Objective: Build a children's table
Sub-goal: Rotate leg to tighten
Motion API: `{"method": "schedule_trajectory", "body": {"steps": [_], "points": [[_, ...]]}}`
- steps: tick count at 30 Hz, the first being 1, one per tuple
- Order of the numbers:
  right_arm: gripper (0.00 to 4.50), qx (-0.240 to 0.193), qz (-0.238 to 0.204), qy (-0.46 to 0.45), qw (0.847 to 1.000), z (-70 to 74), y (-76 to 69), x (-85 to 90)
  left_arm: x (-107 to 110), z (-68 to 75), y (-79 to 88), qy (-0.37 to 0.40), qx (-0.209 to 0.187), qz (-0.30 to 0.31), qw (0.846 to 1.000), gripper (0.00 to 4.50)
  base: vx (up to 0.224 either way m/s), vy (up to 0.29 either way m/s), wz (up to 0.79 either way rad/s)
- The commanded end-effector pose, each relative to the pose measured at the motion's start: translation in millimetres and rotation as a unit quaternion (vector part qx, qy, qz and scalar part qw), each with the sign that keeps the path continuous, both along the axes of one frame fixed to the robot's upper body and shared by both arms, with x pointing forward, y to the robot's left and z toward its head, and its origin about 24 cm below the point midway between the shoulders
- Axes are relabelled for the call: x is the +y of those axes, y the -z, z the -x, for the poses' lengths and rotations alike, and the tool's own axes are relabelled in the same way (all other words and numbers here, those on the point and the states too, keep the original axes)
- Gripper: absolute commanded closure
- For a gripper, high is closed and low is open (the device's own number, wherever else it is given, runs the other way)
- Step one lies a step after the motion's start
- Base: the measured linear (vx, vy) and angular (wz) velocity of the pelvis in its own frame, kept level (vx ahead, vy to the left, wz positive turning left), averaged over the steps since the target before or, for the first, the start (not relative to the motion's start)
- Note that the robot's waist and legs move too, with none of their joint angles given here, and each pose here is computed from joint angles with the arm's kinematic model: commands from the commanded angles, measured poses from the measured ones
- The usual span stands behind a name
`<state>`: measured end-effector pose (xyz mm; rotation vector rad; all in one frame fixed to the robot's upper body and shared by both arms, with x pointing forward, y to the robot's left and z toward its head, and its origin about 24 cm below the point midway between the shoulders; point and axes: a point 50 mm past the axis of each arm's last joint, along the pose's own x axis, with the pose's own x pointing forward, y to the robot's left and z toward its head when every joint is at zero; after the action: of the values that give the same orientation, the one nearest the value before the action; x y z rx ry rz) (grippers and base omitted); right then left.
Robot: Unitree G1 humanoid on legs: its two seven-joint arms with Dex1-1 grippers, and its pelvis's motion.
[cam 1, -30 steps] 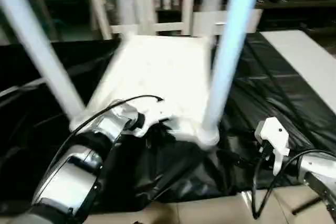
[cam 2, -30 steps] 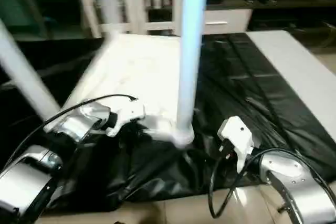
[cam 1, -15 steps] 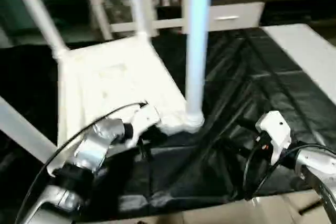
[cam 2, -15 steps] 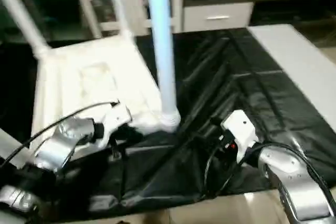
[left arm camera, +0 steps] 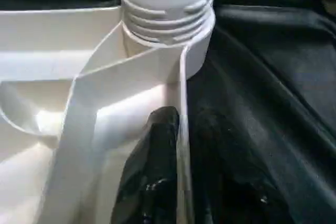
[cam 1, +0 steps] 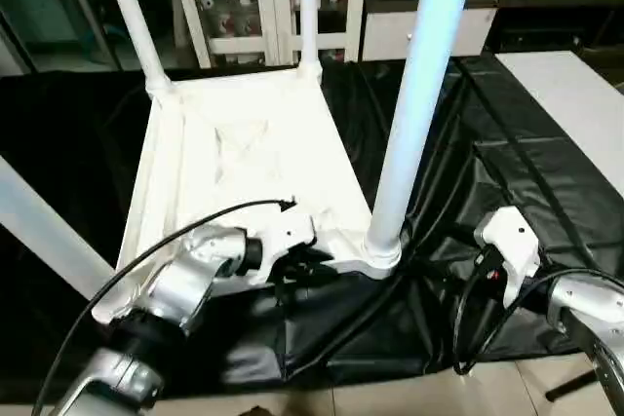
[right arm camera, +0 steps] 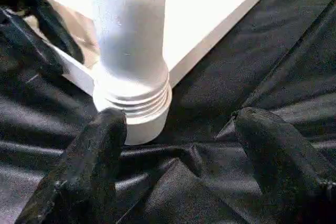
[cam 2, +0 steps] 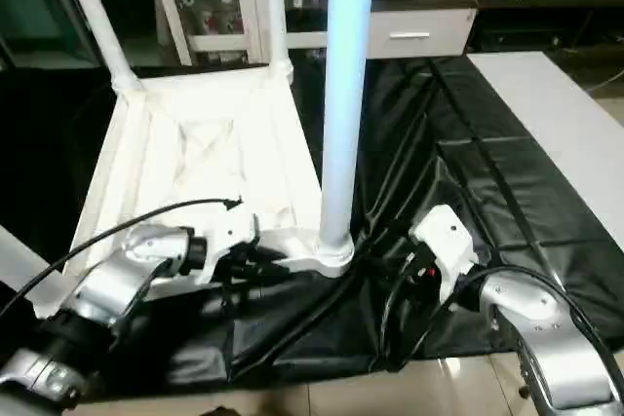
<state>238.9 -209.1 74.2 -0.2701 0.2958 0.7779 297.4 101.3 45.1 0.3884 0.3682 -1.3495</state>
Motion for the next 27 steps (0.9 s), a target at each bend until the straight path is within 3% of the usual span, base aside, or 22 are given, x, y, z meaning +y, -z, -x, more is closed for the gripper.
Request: {"method": "schedule_trajectory", "body": {"steps": [1,6,12,16,26,27], "points": [[0.87,-0.013,-0.002,-0.02,1.0,-2.4,-7.3,5.4,-1.4,-7.4,5.1,-0.006,-0.017,-0.026,1.0,3.68,0.0,0.0,0.0],[0.87,-0.012,-0.012,-0.03,0.999,-1.9,-9.0,8.2,2.0,-13.8,10.0,-0.009,-0.016,-0.051,0.999,3.68,0.0,0.0,0.0],[0.87,-0.014,-0.045,-0.038,0.998,-2.9,-10.5,11.4,9.1,-13.3,16.1,0.013,-0.007,-0.089,0.996,4.18,0.0,0.0,0.0],[0.87,-0.004,-0.046,-0.048,0.998,-6.5,-7.4,11.7,13.4,-4.1,22.9,0.054,0.036,-0.116,0.991,4.41,0.0,0.0,0.0],[0.87,0.017,-0.046,-0.102,0.994,-26.9,2.4,23.7,8.6,-2.5,19.6,0.076,0.04,-0.081,0.993,4.41,0.0,0.0,0.0],[0.7,0.024,-0.051,-0.112,0.992,-27.3,3.4,25.0,7.7,-1.8,19.0,0.082,0.039,-0.08,0.993,4.47,0.0,0.0,0.0]]}}
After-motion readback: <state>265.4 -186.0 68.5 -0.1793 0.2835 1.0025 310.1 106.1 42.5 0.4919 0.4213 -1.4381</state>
